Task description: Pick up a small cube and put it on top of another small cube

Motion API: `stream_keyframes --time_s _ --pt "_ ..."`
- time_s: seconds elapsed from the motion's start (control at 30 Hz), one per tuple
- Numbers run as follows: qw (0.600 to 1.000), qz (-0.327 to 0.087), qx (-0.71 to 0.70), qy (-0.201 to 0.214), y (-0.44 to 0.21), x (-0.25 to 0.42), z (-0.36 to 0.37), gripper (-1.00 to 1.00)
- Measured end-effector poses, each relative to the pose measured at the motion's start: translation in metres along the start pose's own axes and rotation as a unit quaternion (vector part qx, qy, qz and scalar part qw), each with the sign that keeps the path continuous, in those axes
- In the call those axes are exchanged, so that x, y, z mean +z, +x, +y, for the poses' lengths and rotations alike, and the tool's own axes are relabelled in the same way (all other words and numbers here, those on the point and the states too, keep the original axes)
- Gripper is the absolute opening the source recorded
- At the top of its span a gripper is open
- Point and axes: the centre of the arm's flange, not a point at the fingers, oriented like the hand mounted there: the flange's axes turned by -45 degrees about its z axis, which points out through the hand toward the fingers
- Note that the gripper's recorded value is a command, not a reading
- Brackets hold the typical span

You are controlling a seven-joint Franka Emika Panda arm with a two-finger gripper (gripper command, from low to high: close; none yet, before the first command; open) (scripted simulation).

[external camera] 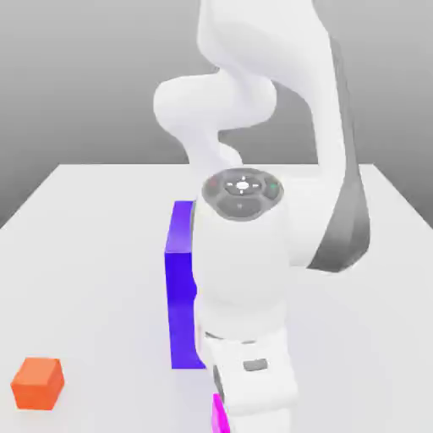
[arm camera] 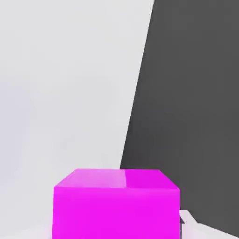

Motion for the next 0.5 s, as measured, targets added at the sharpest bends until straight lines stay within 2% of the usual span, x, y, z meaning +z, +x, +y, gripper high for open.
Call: stream_keyframes --time_s 0.27,0.37,0.4,0.5 --pt "0.998 -0.002 -0.064 0.002 0.198 -0.022 0.030 -1.00" --pt "0.997 -0.003 -0.078 0.002 0.240 0.017 0.029 -1.00" --pt "0.997 -0.003 -0.078 0.002 0.243 0.029 0.029 1.00" --pt "0.997 -0.003 -0.078 0.002 0.243 0.029 0.029 1.00"
